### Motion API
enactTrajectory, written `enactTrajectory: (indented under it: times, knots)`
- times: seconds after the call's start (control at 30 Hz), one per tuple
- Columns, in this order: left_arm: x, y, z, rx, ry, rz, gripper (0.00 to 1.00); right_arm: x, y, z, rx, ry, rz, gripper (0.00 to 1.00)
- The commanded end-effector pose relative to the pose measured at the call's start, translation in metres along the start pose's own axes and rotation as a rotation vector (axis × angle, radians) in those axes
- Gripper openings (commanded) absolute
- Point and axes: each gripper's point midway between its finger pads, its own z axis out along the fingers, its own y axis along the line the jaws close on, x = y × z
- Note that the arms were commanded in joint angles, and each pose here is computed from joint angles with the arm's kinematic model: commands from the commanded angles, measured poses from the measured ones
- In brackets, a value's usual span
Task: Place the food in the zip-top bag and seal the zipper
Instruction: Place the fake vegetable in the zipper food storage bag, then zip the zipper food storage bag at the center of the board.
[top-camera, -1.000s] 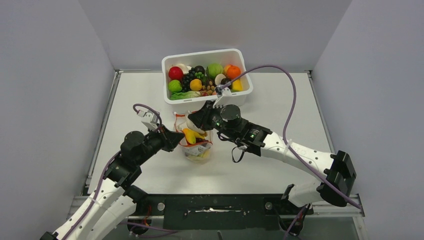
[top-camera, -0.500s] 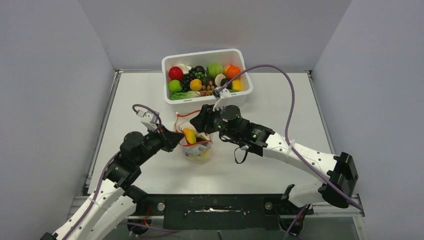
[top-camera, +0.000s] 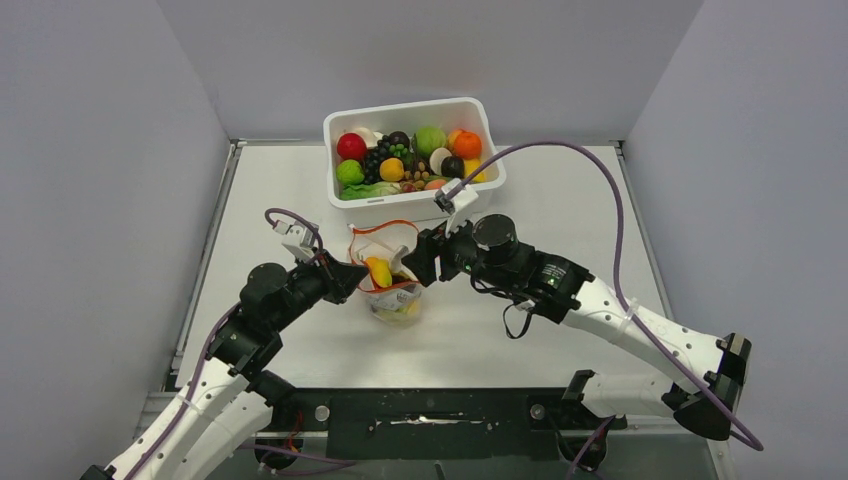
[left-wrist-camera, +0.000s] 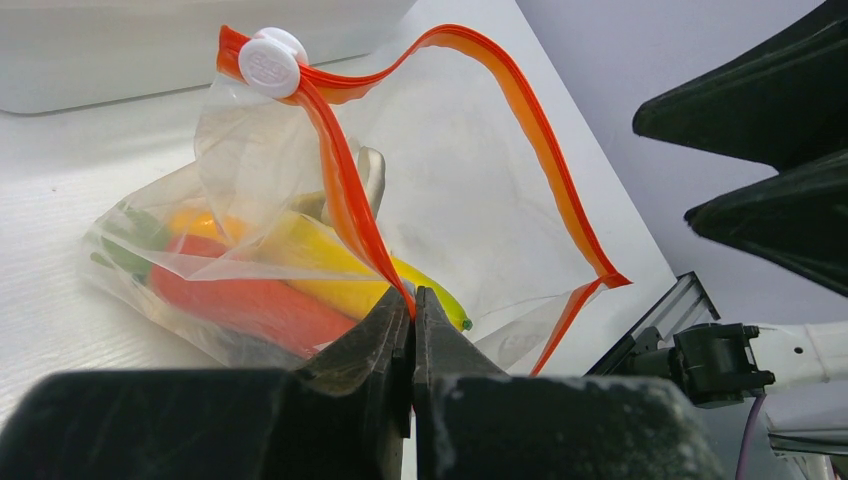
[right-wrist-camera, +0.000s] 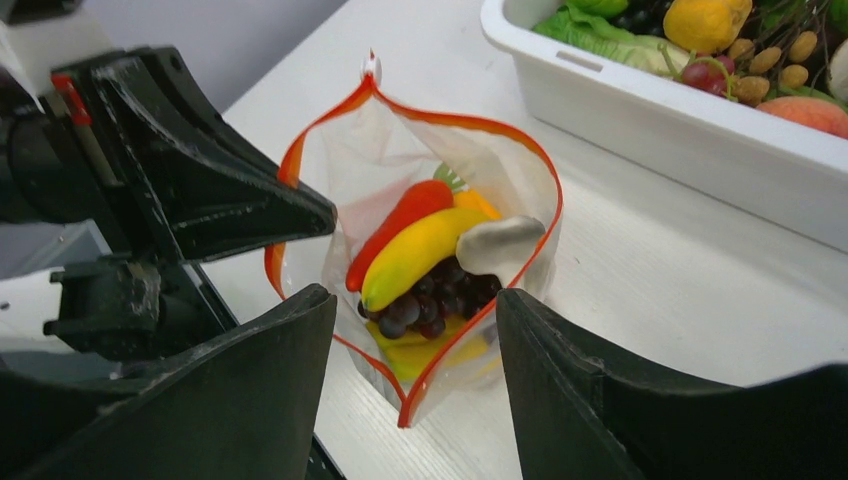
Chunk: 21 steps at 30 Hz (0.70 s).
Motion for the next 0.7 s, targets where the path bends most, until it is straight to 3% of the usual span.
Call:
enactTrajectory:
  times: [0.0, 0.2, 0.43, 0.5, 0.67]
  knots:
    - [-0.032, -0.022, -0.003, 0.073, -0.104, 0.022, 0.00, 0.013, 0.004, -0.014, -0.042, 0.078, -0.088, 0.61]
    - [-0.030, -0.020, -0.001, 0.067, -0.096, 0.017, 0.00, 0.043, 0.013, -0.016, -0.127, 0.219, -0.158, 0.62]
    - [-0.032, -0.020, 0.002, 0.065, -0.096, 0.012, 0.00, 0.056, 0.014, -0.003, -0.146, 0.269, -0.174, 0.58]
    - [-0.032, -0.021, 0.002, 0.067, -0.096, 0.008, 0.00, 0.057, 0.015, 0.001, -0.154, 0.264, -0.184, 0.52]
    - [-0.033, -0.022, 0.002, 0.073, -0.096, 0.017, 0.00, 0.056, 0.011, 0.001, -0.145, 0.253, -0.230, 0.16]
